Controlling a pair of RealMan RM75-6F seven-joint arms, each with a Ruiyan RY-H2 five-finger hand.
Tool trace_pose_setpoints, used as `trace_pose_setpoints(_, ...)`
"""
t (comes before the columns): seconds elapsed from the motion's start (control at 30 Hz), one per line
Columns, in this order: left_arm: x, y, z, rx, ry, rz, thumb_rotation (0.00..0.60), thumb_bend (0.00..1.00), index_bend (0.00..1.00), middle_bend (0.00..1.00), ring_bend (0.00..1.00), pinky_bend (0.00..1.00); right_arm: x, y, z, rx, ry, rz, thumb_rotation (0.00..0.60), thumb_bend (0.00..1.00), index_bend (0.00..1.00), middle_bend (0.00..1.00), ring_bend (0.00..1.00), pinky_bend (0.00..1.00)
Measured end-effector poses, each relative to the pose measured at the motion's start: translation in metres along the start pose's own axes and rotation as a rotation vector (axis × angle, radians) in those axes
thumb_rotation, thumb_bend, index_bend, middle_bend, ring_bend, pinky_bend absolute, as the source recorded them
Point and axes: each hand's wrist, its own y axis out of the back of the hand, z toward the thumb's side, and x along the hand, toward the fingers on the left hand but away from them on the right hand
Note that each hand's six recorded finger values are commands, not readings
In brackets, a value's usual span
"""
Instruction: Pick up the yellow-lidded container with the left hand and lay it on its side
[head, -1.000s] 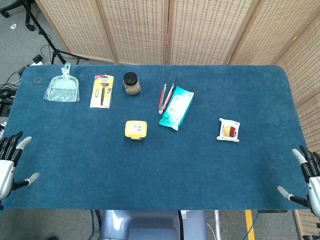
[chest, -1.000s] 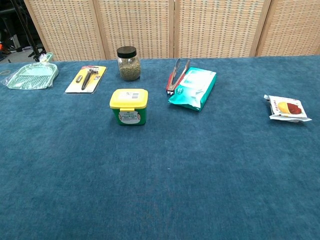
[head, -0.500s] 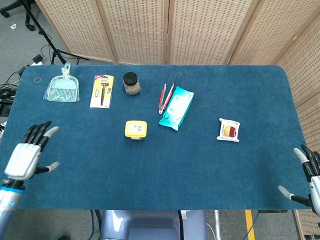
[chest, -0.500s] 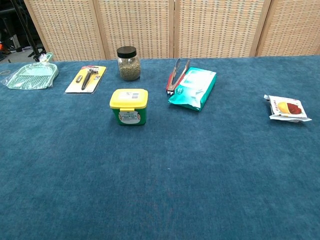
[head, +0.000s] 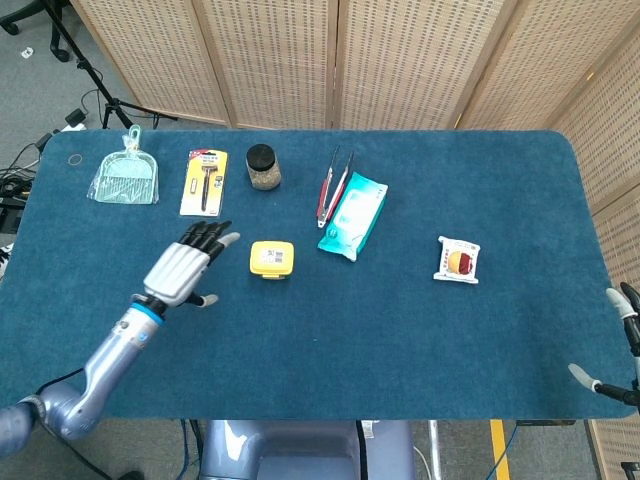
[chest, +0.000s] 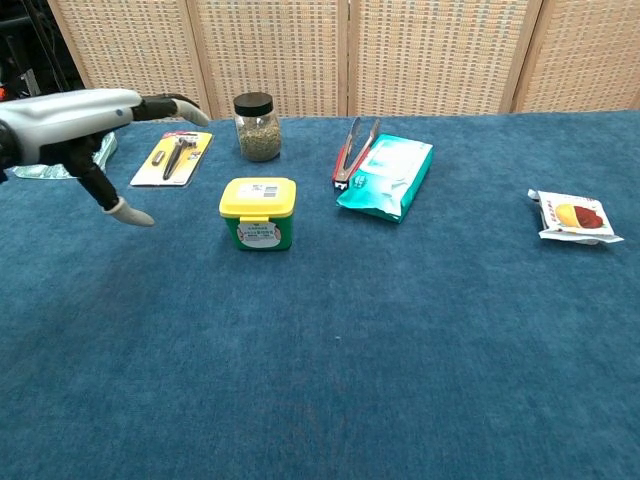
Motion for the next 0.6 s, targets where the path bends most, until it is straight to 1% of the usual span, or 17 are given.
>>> trace_pose_setpoints(0.1,0.013,-0.005,0.008,0.003,-0.006,-0.010,0.600,0.00,0.00,0.00,0.00,0.00,-0.001,0.002,-0.002,-0.002,-0.005,-0.002,0.600,0.00,0.02,0.00,0.00,0.00)
trace_pose_setpoints(0.2,0.024,-0.009,0.013,0.008,0.004,-0.012,0.600,0.00,0.00,0.00,0.00,0.00,-0.001,0.003,-0.004,-0.006,-0.010,-0.004,0.600,0.00,0.02,0.00,0.00,0.00)
trace_pose_setpoints(0.33,0.040,-0.014,0.017,0.037,0.036,-0.007,0.600,0.00,0.00,0.00,0.00,0.00,-0.003,0.003,-0.007,-0.007,-0.016,-0.004,0.600,0.00,0.02,0.00,0.00,0.00)
trace_pose_setpoints(0.47,0.052,-0.022,0.018,0.025,0.075,-0.021,0.600,0.00,0.00,0.00,0.00,0.00,-0.004,0.004,-0.009,-0.005,-0.024,-0.006,0.600,0.00,0.02,0.00,0.00,0.00)
trace_pose_setpoints(0.6,0.064,-0.029,0.024,0.020,0.095,-0.044,0.600,0.00,0.00,0.00,0.00,0.00,-0.006,0.004,-0.012,-0.006,-0.035,-0.010,0.600,0.00,0.02,0.00,0.00,0.00)
